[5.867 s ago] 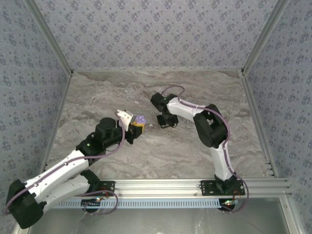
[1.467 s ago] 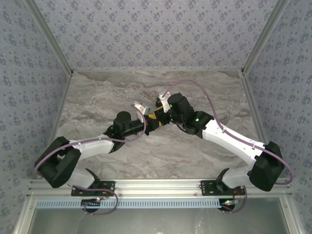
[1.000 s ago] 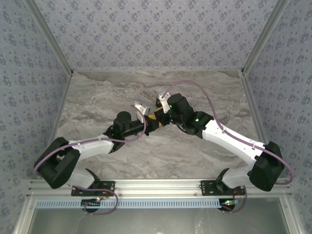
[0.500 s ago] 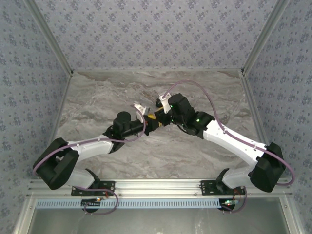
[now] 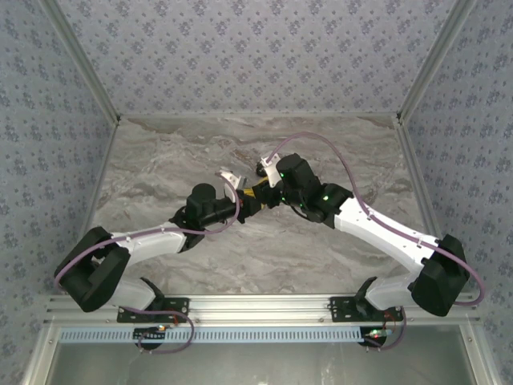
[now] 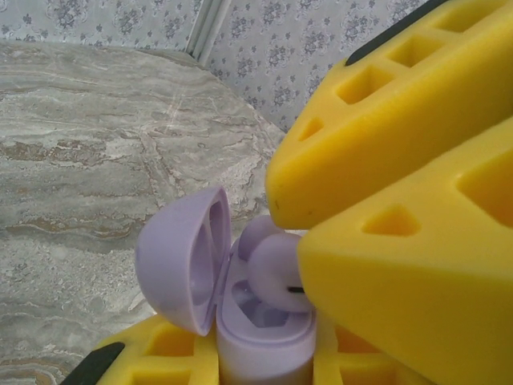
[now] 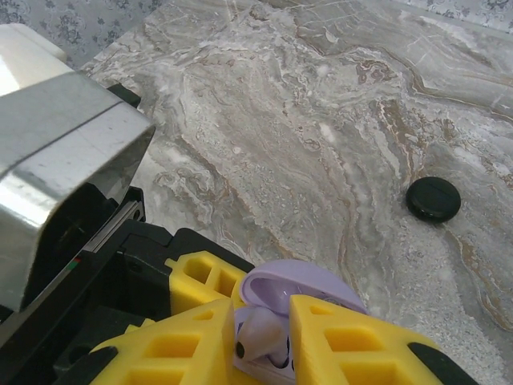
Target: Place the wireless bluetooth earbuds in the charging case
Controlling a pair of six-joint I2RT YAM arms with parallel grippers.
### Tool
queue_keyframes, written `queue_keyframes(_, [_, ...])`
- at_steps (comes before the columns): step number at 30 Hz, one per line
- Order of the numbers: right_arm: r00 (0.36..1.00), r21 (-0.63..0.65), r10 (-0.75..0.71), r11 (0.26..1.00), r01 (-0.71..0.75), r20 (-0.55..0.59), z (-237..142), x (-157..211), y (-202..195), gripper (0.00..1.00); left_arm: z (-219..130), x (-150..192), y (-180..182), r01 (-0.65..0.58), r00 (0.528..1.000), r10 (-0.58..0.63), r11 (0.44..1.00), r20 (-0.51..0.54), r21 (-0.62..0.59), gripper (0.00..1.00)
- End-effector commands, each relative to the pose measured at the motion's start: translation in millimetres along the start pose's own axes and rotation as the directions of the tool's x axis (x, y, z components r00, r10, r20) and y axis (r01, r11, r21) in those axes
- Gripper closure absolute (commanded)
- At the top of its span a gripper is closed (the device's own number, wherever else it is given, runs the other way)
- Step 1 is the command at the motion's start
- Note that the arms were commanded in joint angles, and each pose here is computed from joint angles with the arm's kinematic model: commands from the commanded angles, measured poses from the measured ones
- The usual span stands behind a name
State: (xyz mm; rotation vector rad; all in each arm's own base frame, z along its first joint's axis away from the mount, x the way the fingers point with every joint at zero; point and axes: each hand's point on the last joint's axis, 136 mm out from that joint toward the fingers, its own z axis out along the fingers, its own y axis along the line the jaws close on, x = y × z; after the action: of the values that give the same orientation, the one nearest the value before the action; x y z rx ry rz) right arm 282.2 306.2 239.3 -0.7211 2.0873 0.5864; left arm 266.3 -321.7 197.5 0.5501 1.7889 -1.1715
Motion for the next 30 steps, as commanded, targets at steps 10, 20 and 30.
queue_keyframes(10, [0.999, -0.023, 0.017, 1.000, -0.018, -0.050, -4.5, 11.7, 2.6, 0.72, -1.0, -32.4, -25.0, -0.090, 0.993, 0.085, 0.994, 0.076, 0.056, 0.87])
queue_keyframes(20, [0.992, 0.000, 0.129, 0.992, -0.129, 0.011, -27.4, 0.4, -23.0, 0.60, -3.7, -23.1, -26.6, -0.195, 0.980, 0.192, 0.979, 0.057, 0.050, 0.88])
queue_keyframes(30, [0.953, -0.085, 0.301, 0.949, -0.302, -0.028, -37.0, 16.4, -59.6, 0.69, -13.9, -32.2, -54.4, -0.286, 0.958, 0.277, 0.946, 0.078, 0.153, 0.89])
